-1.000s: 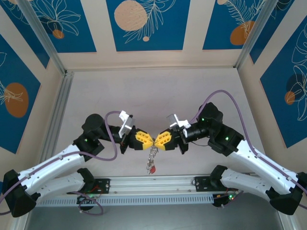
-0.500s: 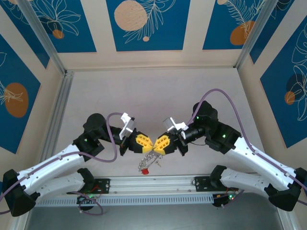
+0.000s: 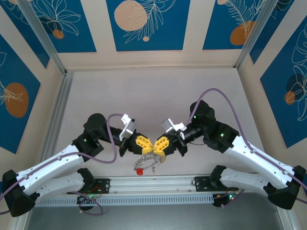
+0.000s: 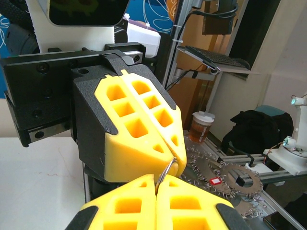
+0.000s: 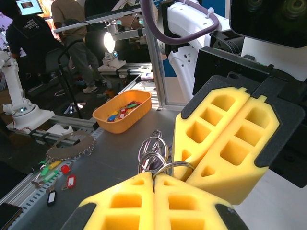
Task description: Put the keys on the keyring
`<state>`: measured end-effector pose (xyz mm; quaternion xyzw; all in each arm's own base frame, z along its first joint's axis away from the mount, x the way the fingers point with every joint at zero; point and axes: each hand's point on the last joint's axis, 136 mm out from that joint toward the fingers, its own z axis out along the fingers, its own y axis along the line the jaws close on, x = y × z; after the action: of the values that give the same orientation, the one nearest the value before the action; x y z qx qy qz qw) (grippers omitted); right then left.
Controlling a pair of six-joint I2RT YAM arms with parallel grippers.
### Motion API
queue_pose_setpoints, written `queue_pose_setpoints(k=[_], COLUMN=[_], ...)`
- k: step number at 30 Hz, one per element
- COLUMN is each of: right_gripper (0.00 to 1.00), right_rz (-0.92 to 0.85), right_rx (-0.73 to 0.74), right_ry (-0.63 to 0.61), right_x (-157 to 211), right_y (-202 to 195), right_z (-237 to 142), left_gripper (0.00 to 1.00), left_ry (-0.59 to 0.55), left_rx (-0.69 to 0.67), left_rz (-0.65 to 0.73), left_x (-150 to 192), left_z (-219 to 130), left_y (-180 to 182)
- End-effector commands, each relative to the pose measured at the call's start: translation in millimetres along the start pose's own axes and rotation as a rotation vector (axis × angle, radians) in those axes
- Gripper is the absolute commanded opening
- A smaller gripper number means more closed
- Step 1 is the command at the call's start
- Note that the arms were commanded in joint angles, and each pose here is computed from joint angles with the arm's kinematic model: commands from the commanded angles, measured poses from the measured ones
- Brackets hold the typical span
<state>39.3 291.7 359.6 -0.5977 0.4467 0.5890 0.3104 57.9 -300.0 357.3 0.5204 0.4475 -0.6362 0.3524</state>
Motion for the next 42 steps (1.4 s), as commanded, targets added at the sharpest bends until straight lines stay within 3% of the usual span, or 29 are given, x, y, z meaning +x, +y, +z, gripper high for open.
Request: queue_pose_setpoints(k=[1,17,21,29,42], right_gripper=[0.00,0.22,0.18,0.00,0.00], right_rz=[-0.052,-0.015,-0.017,-0.034,-0.061], right_rx=[-0.088,-0.027,0.002,0.032,-0.095], right_ry=[-0.014,0.015,0.008,0.005,-0.022], right_x=[-12,-9,-7,-6,-11], right_y=[24,22,19,11,22], right_z=[0,-5,-7,-9,-7], left_gripper=[0.00,0.00,0.00,0.00,0.00], left_ry=[-0.035,-0.017,-0.017,-0.016,-0.001], left_rx=[-0.093,-0.078,-0.076,-0.074,-0.067], left_rz=[0.037,0.036,0.037,0.036,0.029], left_x=[-16,-17,-17,-18,-16], left_z=[-1,-1,-1,-1,3], left_y=[15,10,10,10,15])
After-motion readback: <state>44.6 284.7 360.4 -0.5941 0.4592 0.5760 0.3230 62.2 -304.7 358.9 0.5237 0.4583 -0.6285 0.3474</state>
